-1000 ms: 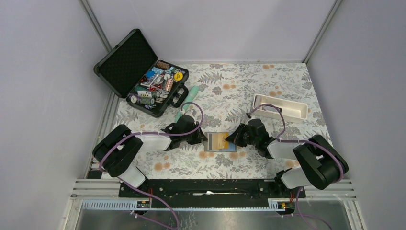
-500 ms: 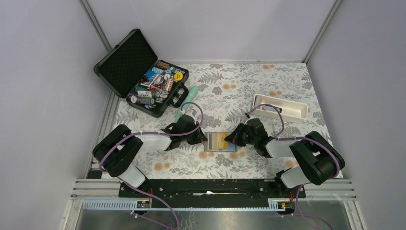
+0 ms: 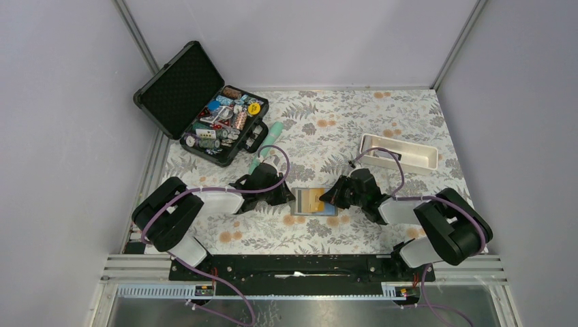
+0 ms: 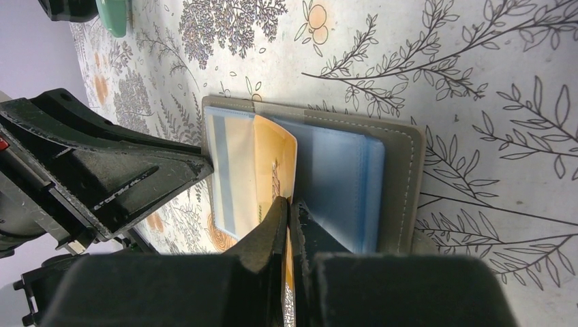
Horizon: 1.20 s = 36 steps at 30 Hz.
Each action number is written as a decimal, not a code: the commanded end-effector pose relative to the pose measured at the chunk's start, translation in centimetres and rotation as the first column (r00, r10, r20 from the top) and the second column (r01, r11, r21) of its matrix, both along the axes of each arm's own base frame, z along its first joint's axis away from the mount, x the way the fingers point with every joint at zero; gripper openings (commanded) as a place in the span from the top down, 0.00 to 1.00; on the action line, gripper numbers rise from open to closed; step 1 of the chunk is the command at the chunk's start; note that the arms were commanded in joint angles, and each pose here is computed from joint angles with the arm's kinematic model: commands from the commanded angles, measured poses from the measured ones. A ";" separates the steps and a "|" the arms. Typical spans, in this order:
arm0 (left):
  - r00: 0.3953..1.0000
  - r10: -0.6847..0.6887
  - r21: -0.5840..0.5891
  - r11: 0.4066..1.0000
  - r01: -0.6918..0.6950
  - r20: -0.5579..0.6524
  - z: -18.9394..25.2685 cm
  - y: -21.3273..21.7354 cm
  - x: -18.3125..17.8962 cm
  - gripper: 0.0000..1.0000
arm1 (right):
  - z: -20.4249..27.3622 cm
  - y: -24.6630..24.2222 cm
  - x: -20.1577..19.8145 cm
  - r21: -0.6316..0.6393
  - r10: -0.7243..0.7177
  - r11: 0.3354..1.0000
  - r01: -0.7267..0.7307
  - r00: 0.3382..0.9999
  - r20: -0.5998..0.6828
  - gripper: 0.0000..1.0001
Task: Put the credit cards into the card holder
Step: Insert the credit card into the card holder.
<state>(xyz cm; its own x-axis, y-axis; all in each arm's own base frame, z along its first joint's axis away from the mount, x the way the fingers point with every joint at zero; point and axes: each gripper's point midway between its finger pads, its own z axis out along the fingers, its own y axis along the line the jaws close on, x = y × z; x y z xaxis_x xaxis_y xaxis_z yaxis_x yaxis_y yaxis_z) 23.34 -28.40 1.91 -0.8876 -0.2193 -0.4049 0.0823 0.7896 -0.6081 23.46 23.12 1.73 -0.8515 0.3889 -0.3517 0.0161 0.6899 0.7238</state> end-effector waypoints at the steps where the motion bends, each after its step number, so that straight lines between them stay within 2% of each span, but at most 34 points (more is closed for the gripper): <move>1: 0.996 -0.019 0.121 0.992 0.030 -0.089 -3.2 1.9 -2.1 0.83 | -3.7 -2.2 -3.5 -0.143 0.020 0.989 -0.038 0.992 -0.127 1.00; 27: 0.996 -0.035 0.107 0.993 0.044 -0.079 -2.7 1.7 -2.1 0.84 | -3.8 -0.7 -3.4 -0.118 0.062 0.990 -0.078 0.989 -0.136 1.00; 36: 0.996 -0.042 0.089 0.995 0.049 -0.078 -2.4 1.5 -2.3 0.81 | -4.0 -0.3 -3.3 -0.125 0.066 0.989 -0.083 0.989 -0.134 1.00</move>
<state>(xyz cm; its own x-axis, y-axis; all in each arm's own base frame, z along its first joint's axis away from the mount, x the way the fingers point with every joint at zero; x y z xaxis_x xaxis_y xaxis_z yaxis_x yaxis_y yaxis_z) 23.33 -28.42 1.96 -0.8874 -0.2149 -0.4077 0.0882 0.7890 -0.6080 23.00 24.34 1.56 -0.8720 0.3512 -0.3411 -0.0072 0.6875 0.7262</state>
